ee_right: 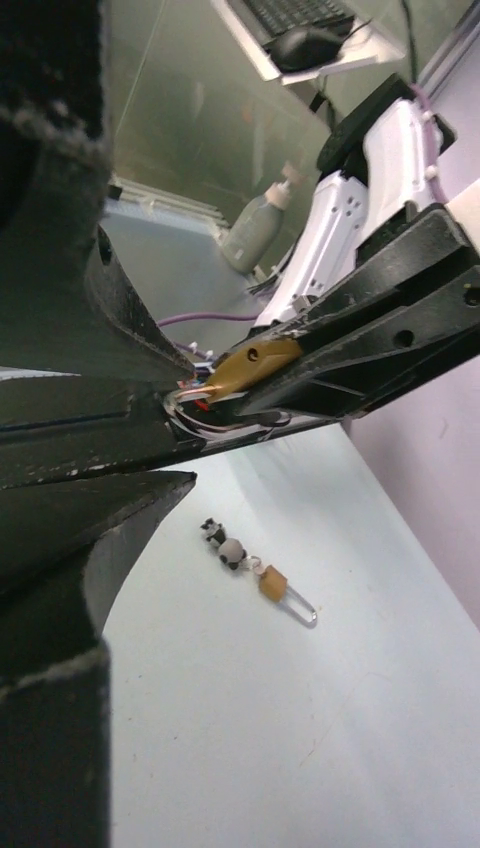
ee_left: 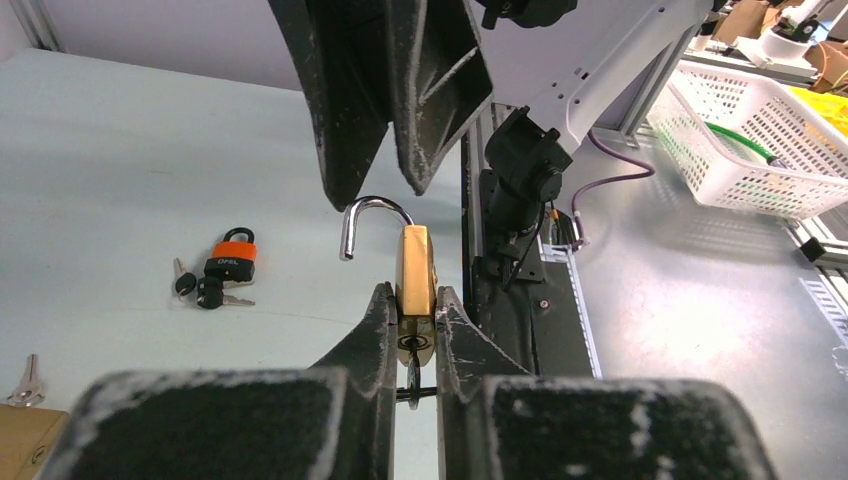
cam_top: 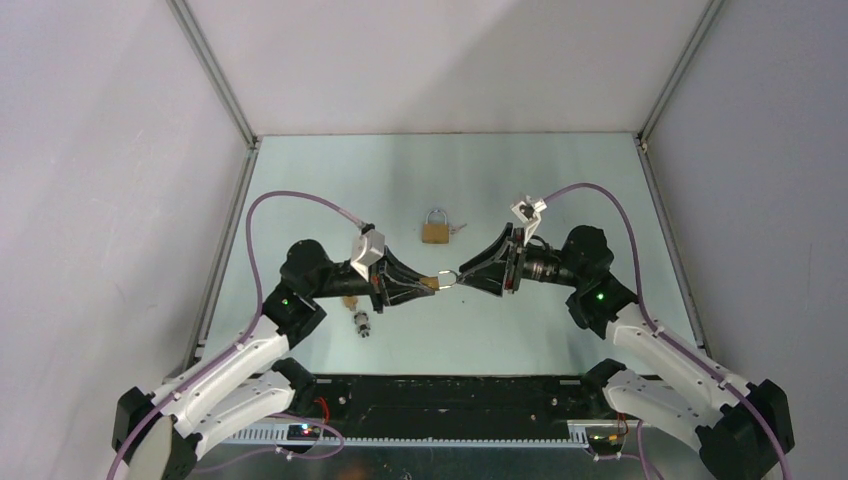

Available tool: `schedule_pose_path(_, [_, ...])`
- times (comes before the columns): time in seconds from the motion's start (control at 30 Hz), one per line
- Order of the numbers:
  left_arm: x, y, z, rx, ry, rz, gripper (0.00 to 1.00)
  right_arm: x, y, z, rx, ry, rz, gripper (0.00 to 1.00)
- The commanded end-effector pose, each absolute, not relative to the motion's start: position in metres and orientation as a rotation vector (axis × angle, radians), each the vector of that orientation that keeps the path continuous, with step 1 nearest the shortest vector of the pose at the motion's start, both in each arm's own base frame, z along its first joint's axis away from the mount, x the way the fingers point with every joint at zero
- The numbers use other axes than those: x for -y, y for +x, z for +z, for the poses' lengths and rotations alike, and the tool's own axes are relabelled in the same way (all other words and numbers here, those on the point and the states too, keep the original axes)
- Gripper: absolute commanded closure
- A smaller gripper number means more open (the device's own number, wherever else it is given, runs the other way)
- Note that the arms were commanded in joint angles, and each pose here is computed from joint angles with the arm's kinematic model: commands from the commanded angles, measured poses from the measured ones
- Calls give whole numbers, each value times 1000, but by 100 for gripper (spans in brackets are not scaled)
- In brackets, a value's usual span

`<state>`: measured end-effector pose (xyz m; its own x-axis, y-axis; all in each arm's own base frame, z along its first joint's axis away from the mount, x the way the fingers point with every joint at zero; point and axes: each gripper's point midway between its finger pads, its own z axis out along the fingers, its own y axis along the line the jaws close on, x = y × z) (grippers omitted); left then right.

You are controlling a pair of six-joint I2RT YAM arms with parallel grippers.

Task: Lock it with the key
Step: Lock the lock.

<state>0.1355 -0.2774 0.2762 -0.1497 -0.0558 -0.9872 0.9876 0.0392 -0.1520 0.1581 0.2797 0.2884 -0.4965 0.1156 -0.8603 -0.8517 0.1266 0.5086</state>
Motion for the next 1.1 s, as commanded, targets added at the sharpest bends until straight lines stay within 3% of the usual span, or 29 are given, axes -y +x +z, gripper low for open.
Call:
schedule_pose_path(0.0, [278,133,308,-1203,1073,-1315,100,-284,162,307,-1523,-701,1560,59])
schedule_pose_path(0.13, [279,135,308,-1210,1071,-1316,100,-289,162,306,-1525,-716,1591,63])
schedule_pose_path(0.33, [279,140,309,-1218,1044,-1296,100,-291,156,306,-1529,-745,1606,83])
schedule_pose_path(0.4, [278,143,311,-1222,1026,-1280,100,-291,155,307,-1527,-751,1607,93])
schedule_pose_path(0.5, [278,149,310,-1236,998,-1261,100,-291,150,311,-1504,-765,1607,100])
schedule_pose_path(0.93, [277,149,310,-1245,986,-1261,100,-291,143,310,-1470,-807,1535,99])
schedule_pose_path(1.07, [277,144,311,-1233,1003,-1272,100,-286,151,314,-1473,-748,1476,76])
